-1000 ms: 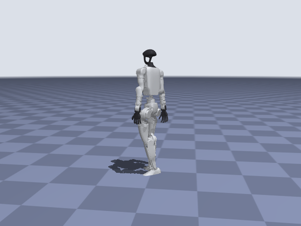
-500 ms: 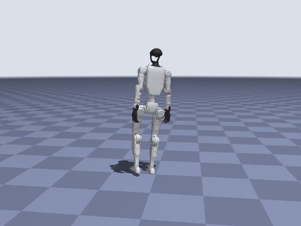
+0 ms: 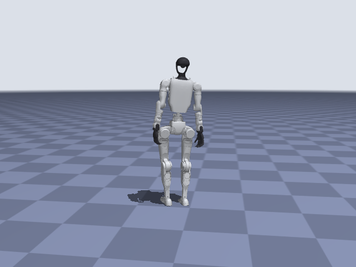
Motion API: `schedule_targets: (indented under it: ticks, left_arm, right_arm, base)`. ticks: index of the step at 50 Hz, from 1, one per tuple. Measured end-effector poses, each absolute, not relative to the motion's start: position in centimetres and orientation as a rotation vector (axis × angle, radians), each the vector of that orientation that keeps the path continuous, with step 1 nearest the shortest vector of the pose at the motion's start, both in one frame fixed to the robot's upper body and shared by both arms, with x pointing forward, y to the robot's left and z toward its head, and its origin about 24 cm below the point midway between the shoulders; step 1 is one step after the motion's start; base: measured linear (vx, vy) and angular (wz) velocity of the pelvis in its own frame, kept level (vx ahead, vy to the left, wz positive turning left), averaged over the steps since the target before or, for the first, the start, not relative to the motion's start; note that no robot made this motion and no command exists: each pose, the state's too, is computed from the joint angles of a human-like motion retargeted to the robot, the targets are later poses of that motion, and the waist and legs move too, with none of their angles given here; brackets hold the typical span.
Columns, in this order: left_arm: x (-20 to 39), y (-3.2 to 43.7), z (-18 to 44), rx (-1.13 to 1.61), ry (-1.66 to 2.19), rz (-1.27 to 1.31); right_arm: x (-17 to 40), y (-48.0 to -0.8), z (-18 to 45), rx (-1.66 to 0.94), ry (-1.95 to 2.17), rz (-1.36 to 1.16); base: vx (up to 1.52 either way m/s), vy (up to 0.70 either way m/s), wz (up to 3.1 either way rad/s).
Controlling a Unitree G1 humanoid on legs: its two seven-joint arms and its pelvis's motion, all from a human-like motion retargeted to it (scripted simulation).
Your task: In place motions
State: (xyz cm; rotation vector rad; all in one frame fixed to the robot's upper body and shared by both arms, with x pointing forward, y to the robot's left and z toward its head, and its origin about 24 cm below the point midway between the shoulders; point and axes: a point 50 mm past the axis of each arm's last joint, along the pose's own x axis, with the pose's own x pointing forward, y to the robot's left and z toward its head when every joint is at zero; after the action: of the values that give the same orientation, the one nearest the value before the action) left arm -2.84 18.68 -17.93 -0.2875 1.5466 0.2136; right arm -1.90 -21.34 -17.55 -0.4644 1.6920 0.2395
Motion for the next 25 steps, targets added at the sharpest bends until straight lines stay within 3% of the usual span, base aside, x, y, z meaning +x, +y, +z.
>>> schedule_targets:
  ticks: [25]
  left_arm:
    - [-3.5,18.4,-17.9,-0.224,1.628,0.108]
  right_arm:
    - [7.9,-19.5,-17.3,-0.496,1.349,0.403]
  base:
    - [-0.02,0.05,-0.40]
